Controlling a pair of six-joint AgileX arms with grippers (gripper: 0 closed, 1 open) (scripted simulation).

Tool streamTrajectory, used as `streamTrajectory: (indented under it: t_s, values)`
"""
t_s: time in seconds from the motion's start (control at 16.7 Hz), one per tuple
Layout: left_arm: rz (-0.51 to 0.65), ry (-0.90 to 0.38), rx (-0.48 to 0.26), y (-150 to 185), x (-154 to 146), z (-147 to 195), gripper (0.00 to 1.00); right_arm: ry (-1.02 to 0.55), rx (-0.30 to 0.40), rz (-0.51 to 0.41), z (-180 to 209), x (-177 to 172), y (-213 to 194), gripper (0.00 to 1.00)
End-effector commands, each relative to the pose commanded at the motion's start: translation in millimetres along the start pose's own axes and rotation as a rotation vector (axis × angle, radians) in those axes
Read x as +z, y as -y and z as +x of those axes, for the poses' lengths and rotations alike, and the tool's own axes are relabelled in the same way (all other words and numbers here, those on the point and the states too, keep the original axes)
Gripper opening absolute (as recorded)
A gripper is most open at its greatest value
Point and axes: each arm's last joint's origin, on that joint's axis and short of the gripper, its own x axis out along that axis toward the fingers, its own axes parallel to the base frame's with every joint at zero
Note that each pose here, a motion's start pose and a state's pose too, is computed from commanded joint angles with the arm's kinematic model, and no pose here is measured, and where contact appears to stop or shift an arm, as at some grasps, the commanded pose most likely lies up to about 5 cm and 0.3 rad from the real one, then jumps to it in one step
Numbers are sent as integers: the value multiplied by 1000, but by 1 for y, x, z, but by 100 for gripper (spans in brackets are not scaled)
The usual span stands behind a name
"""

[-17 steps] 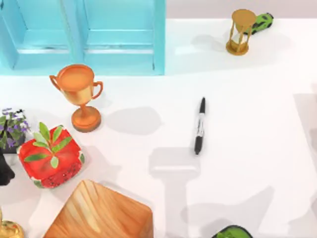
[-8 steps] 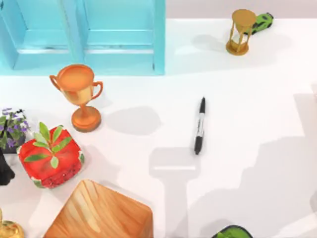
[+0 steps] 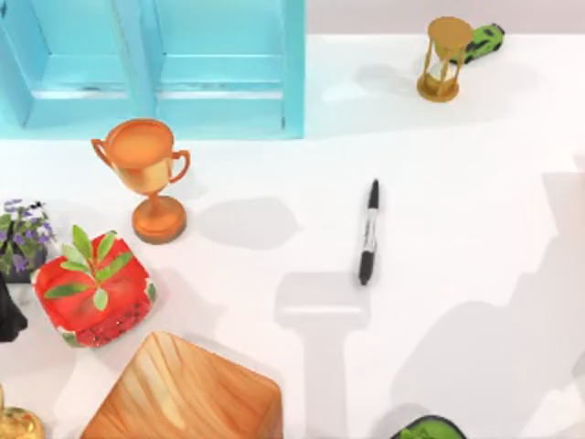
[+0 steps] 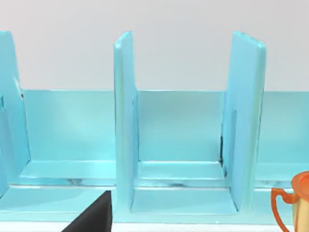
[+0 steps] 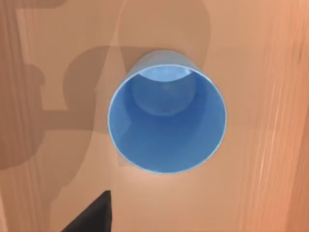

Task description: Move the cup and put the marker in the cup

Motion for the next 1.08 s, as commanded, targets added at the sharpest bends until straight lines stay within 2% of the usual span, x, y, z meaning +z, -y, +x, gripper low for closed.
streamTrajectory:
  t_s: [0.3, 0.78, 1.02, 1.08]
  values:
    - [0, 0, 0, 0, 0, 0, 100, -4, 2, 0, 12, 1, -1, 100]
    - [0, 0, 0, 0, 0, 0, 100, 2, 0, -1, 97, 1, 0, 100]
    - [0, 0, 0, 0, 0, 0, 100, 0, 0, 0, 100, 0, 0, 100]
    - [0, 0, 0, 0, 0, 0, 100, 0, 0, 0, 100, 0, 0, 92]
